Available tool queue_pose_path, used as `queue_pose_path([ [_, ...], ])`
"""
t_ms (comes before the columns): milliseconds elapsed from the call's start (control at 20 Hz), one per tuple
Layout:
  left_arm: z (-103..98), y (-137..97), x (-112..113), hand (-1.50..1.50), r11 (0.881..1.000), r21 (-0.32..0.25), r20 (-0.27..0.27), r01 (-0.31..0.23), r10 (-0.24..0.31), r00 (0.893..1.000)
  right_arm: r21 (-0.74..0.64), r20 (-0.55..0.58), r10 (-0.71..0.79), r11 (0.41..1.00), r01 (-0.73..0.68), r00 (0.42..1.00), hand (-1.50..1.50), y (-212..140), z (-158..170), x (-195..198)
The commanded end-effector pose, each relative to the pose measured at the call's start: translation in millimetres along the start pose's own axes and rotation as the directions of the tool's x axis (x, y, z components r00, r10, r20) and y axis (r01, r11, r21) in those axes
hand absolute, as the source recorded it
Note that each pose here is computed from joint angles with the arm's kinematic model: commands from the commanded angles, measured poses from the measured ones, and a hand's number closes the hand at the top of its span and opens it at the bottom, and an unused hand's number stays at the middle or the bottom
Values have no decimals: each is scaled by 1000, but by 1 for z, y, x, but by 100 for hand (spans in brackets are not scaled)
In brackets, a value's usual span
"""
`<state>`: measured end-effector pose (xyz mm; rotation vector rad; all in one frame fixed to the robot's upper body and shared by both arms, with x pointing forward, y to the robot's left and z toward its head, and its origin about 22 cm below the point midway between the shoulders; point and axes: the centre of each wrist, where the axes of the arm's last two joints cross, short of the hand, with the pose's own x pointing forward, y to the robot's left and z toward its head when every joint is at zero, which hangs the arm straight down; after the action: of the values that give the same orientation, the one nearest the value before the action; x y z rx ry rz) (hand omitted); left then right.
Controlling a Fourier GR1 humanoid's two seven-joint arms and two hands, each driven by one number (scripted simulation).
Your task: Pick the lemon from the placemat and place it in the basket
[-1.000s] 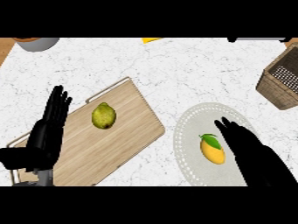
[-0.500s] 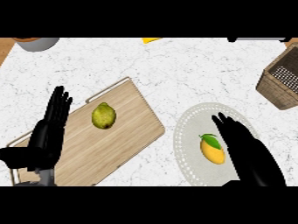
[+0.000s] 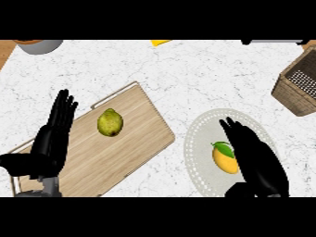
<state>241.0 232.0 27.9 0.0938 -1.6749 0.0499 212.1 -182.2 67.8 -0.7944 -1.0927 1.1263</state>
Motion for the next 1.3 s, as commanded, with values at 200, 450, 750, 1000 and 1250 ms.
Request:
queue_pose_path([
  [200,-5,-5,12,0,1000,11,-13,6,-6,1000,41,-29,12,999,-11,1000,-150,13,3,-10],
  [450,-2,7,21,0,1000,11,8,-12,11,1000,50,-15,-6,999,6,1000,-150,8,-13,-15],
  [750,-3,2,5,0,1000,0,-1,-6,6,1000,66,-6,0,998,1,1000,-150,36,-20,-23],
  [1000,-7,17,15,0,1000,7,10,-3,3,1000,67,-13,-13,998,14,1000,-150,45,-21,-4],
  [1250,-4,-4,3,0,1000,5,-11,-17,17,1000,55,-23,-5,998,6,1000,-150,53,-24,-19],
])
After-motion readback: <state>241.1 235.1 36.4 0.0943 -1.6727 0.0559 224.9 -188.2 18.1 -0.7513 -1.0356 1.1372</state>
